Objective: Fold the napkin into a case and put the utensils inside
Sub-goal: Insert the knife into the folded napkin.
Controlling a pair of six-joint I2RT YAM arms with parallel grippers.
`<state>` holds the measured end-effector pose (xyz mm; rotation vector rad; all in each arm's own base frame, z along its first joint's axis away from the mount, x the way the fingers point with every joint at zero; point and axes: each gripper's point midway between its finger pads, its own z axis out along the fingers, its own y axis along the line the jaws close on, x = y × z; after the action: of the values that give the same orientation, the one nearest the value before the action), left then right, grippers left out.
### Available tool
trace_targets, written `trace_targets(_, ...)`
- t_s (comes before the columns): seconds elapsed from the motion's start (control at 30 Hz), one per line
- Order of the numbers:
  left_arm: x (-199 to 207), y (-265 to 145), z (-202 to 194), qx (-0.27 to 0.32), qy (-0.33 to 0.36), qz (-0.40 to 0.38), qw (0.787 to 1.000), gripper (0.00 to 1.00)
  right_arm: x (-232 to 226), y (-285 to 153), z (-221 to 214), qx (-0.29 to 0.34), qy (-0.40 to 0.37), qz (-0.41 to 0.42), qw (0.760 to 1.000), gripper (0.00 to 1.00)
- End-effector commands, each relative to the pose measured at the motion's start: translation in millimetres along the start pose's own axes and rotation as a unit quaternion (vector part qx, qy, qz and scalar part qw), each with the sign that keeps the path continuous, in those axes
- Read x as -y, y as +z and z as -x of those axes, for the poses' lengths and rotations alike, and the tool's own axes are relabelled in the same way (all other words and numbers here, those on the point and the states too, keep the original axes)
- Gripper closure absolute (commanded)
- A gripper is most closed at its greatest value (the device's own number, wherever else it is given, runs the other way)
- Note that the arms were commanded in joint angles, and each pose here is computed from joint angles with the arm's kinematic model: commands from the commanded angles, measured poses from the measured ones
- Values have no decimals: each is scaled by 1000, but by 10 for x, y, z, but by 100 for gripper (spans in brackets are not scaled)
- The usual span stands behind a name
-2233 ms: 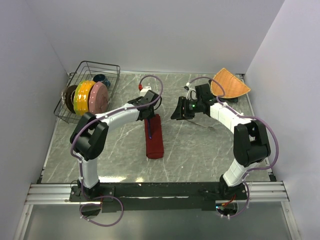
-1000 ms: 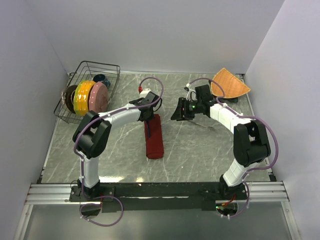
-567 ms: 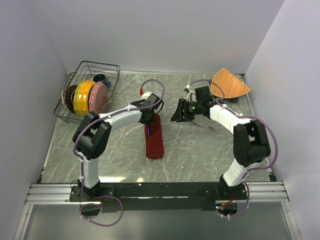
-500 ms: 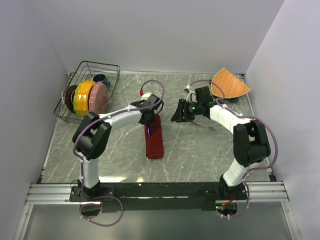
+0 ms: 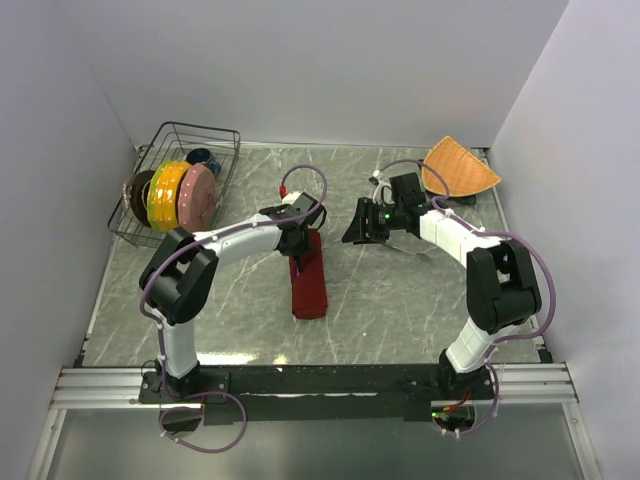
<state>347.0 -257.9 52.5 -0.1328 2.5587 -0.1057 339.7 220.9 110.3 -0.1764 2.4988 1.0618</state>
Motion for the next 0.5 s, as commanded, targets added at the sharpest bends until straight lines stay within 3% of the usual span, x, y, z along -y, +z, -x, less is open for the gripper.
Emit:
trace_targets(0.0, 79, -220, -28, -11, -11, -26, 1000, 99, -82, -38, 90, 23, -22, 4, 999, 46)
trace_targets(0.47, 28, -207, -338, -54, -7, -26, 998, 99, -82, -74, 110, 28, -30, -2, 999, 46)
